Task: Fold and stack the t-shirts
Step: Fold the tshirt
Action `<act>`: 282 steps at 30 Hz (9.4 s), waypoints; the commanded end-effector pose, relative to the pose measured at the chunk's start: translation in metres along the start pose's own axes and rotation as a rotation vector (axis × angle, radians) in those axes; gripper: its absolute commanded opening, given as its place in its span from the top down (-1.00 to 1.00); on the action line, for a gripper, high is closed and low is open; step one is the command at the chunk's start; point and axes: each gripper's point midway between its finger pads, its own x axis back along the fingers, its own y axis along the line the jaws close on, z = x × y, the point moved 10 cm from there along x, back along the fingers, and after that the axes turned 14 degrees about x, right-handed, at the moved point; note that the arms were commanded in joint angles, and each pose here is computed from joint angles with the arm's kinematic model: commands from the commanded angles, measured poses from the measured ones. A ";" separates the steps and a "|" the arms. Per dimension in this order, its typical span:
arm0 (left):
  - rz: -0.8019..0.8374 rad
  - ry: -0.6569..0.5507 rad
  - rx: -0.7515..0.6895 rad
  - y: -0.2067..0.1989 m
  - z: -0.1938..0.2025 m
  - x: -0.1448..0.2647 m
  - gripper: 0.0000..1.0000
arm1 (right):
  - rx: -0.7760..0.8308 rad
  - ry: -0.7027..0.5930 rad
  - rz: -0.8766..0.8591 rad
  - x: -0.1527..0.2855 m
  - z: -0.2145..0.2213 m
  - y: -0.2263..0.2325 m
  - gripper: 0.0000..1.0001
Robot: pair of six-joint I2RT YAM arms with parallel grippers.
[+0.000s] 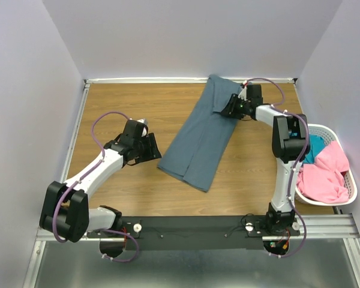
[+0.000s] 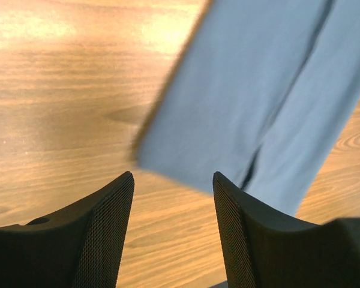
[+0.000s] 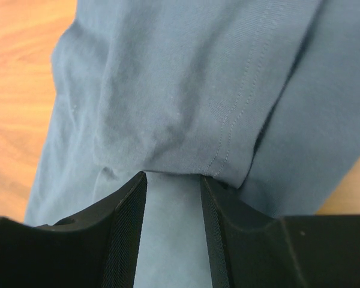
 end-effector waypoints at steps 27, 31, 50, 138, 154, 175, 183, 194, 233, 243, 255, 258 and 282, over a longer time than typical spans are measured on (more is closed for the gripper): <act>-0.130 0.136 -0.242 -0.031 0.015 -0.058 -0.33 | 0.067 0.452 0.223 0.183 0.159 0.142 -0.13; -0.176 0.143 -0.263 -0.028 0.017 -0.065 -0.32 | 0.024 0.481 0.217 0.189 0.175 0.149 -0.25; -0.215 0.204 -0.311 -0.026 0.036 -0.074 -0.11 | -0.036 0.594 0.188 0.167 0.212 0.159 -0.24; -0.088 -0.087 -0.230 -0.109 -0.097 -0.159 1.00 | 0.285 0.269 0.592 0.075 0.058 0.069 0.99; -0.016 -0.107 -0.260 -0.118 -0.100 -0.156 0.26 | 0.299 0.254 0.602 0.079 0.058 0.068 0.45; 0.139 -0.045 -0.162 -0.114 -0.032 -0.102 0.36 | 0.549 0.228 0.199 0.060 0.048 0.166 -0.11; 0.080 0.034 -0.156 -0.093 -0.017 -0.137 0.41 | 0.501 0.295 0.086 0.037 0.067 0.167 0.74; -0.001 0.108 -0.151 -0.065 0.003 -0.139 0.41 | 0.499 0.299 0.239 0.010 0.075 0.145 0.89; 0.335 -0.048 -0.081 -0.102 -0.030 -0.061 0.24 | 0.062 0.035 -0.198 0.106 0.058 0.073 0.73; 0.250 0.006 -0.125 -0.110 -0.067 -0.157 0.31 | -0.081 0.058 -0.248 0.065 0.071 0.019 0.75; 0.085 0.020 0.050 -0.056 -0.038 -0.155 0.39 | -0.089 0.105 -0.112 0.037 0.080 -0.022 0.77; 0.104 -0.048 0.033 -0.066 -0.051 -0.143 0.31 | -0.071 0.070 -0.136 0.049 0.064 -0.013 0.80; 0.082 0.267 -0.104 -0.059 0.046 -0.105 0.26 | -0.490 0.291 -0.241 0.142 0.196 0.012 0.82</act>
